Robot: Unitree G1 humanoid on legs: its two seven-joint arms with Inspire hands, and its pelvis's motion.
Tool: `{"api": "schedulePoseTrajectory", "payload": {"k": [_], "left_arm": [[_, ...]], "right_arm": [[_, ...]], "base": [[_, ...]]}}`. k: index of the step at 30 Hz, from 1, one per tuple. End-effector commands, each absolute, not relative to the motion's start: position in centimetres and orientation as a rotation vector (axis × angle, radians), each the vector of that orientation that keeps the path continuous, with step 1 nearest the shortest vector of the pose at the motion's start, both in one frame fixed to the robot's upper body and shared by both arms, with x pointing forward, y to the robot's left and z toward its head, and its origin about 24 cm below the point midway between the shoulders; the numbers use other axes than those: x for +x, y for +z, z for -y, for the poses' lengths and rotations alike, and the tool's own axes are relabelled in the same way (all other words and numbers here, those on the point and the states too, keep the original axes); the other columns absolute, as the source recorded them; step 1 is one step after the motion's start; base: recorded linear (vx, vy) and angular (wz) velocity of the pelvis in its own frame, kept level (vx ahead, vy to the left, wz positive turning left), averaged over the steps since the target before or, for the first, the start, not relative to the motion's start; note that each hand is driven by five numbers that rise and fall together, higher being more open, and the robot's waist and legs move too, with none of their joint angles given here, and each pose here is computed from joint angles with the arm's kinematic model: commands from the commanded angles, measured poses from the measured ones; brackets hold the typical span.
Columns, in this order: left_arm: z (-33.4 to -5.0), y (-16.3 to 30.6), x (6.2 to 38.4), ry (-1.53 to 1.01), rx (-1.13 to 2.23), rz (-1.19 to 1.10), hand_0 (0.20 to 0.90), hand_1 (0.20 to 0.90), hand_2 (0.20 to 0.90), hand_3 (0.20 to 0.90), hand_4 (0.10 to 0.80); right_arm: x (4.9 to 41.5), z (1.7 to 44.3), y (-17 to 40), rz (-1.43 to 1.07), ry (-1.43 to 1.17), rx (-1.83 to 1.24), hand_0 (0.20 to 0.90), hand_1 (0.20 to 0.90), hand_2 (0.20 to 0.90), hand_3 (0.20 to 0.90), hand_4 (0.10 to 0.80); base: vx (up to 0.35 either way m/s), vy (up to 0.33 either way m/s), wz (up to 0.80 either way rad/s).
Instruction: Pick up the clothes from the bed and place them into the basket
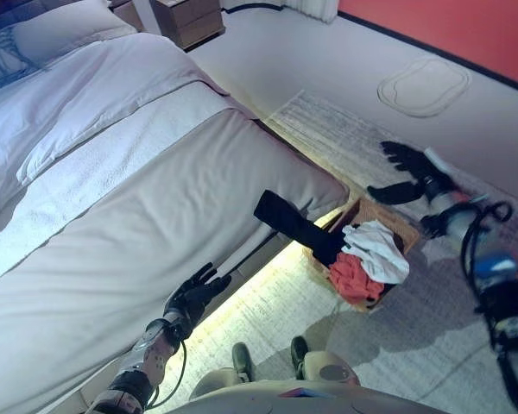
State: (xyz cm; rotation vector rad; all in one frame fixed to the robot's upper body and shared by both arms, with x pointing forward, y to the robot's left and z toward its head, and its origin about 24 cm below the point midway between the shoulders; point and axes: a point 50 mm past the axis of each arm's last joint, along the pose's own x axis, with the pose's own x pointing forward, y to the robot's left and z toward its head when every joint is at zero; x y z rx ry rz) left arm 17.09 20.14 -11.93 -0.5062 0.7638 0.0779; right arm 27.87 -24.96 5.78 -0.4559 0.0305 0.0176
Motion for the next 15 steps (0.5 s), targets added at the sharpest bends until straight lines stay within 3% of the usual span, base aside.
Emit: {"api": "schedulePoseTrajectory", "payload": {"k": [1,8,15], "left_arm": [[-19.0,-12.0,17.4,0.099,-0.524,-0.716,0.900,0.900,0.900,0.900,0.800],[-18.4,-12.6,17.0,0.168,-0.510,-0.707,0.900,0.900,0.900,0.900,0.800],[-19.0,-12.2,17.1,0.112,-0.397,-0.663,0.900,0.900,0.900,0.900,0.800]], "right_arm": [[26.5,22.7,5.3,0.121,-0.030,-0.343,0.900,0.900,0.900,0.900,0.800],[24.9,17.2,-0.2,-0.057,0.202,-0.285,0.900,0.900,0.900,0.900,0.800],[25.1,16.3,0.0,-0.056,0.277,-0.349,0.900,0.900,0.900,0.900,0.800]], "base": [[0.027,0.015,0.23],[0.024,-0.004,0.14],[0.029,-0.034,0.23]]}}
